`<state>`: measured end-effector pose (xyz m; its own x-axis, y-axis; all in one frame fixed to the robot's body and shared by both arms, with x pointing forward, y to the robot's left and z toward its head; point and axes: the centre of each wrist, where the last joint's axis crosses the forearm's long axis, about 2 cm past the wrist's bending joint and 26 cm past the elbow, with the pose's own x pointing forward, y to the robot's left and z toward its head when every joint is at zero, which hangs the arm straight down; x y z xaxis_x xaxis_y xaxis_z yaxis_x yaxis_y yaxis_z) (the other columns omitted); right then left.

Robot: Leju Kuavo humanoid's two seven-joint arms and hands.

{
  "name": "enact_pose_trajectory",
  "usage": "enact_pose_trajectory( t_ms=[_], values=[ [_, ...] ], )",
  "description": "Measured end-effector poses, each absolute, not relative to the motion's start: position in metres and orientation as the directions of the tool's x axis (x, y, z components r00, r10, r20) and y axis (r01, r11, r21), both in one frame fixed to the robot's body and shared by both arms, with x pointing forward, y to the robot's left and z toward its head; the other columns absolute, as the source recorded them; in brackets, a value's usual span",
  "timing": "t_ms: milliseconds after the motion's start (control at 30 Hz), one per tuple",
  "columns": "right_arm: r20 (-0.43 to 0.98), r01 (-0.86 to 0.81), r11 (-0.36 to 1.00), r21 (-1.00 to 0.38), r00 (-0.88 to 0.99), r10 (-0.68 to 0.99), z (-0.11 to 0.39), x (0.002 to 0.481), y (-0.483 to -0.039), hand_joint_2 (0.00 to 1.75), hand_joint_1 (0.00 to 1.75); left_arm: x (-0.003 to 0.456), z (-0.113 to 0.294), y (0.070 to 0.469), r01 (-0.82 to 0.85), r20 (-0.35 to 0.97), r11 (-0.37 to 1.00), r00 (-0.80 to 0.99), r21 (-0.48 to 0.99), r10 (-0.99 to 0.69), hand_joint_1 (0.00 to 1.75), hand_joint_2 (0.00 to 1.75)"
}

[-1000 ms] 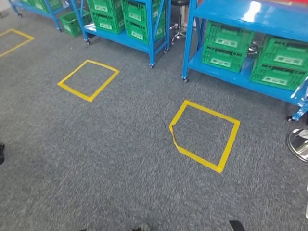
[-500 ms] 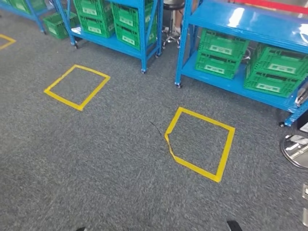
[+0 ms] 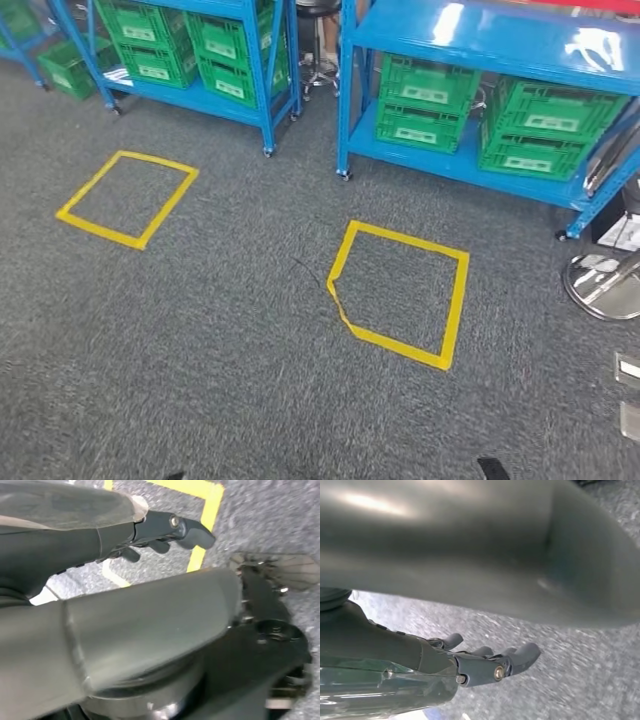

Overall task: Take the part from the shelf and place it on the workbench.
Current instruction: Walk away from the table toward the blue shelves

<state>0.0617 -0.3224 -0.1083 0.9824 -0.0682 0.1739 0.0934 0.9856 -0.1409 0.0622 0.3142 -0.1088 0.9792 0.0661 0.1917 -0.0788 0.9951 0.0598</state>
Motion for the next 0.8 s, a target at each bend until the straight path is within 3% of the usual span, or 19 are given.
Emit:
enact_pose_trajectory(
  t_ms=[800],
  values=[
    [0.131,0.144,0.981,-0.132,0.983,-0.127,-0.1081,0.063,-0.3228,0.0,0.0,0.0654,-0.108,0.3211,-0.02,0.218,0.996,0.976,0.087,0.001,0.0,0.0]
  ],
)
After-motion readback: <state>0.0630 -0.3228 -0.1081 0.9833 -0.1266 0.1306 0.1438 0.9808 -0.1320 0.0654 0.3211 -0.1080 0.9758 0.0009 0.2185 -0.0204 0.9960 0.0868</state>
